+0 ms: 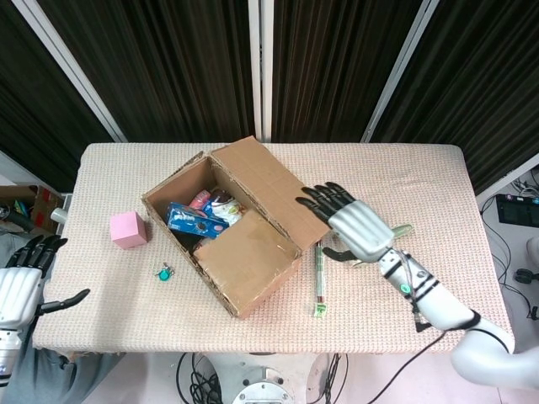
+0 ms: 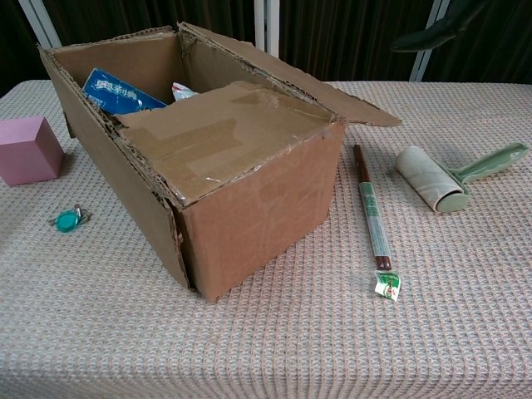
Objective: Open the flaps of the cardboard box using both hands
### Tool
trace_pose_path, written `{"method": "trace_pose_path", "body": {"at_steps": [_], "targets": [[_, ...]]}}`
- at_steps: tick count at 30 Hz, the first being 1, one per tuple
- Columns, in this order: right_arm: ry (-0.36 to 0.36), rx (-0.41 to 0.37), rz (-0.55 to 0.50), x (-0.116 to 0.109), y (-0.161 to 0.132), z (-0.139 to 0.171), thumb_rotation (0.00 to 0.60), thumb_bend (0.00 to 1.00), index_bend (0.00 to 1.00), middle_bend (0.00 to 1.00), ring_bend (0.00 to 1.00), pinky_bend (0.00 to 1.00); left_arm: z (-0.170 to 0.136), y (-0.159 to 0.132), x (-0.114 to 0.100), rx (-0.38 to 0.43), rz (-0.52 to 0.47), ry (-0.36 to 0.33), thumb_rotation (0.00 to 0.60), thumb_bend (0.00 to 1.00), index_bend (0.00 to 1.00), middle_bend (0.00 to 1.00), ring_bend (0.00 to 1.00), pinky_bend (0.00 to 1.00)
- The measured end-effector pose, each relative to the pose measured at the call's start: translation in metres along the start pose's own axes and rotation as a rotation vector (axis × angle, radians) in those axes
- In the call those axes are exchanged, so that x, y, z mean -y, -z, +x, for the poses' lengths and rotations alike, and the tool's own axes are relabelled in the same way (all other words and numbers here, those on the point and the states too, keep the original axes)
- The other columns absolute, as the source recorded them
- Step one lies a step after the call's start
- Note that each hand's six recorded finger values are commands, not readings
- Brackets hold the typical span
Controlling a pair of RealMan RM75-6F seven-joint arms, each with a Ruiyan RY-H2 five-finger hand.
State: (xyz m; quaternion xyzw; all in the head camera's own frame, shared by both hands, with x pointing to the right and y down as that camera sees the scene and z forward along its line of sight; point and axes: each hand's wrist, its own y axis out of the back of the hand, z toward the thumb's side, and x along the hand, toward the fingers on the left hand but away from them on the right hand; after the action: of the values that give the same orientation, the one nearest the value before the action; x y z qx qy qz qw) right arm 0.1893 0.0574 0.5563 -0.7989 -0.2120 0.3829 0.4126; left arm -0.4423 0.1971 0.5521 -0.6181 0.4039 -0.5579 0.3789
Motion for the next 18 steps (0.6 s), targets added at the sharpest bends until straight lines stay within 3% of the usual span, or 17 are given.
{"method": "trace_pose_path", "body": {"at_steps": [3, 6, 10, 18], "targets": [[-0.056, -0.037, 0.016, 0.003, -0.023, -0.032, 0.600, 0.52, 0.03, 0.08, 0.00, 0.00, -0.005, -0.002, 0.002, 0.011, -0.019, 0.006, 0.109, 0.00, 0.16, 0.14, 0.10, 0.20], [-0.093, -0.072, 0.033, 0.009, -0.048, -0.065, 0.600, 0.65, 0.16, 0.15, 0.00, 0.00, -0.011, -0.001, 0.003, 0.014, -0.024, 0.006, 0.107, 0.00, 0.16, 0.14, 0.10, 0.20], [-0.137, -0.097, 0.091, 0.025, -0.079, -0.108, 0.600, 0.69, 0.29, 0.23, 0.00, 0.00, -0.017, 0.001, 0.001, 0.009, -0.039, -0.002, 0.104, 0.00, 0.16, 0.14, 0.10, 0.20], [-0.226, -0.063, 0.088, 0.054, -0.101, -0.142, 0.600, 0.72, 0.32, 0.26, 0.00, 0.00, -0.018, 0.006, 0.000, 0.002, -0.045, -0.004, 0.105, 0.00, 0.16, 0.14, 0.10, 0.20]]}}
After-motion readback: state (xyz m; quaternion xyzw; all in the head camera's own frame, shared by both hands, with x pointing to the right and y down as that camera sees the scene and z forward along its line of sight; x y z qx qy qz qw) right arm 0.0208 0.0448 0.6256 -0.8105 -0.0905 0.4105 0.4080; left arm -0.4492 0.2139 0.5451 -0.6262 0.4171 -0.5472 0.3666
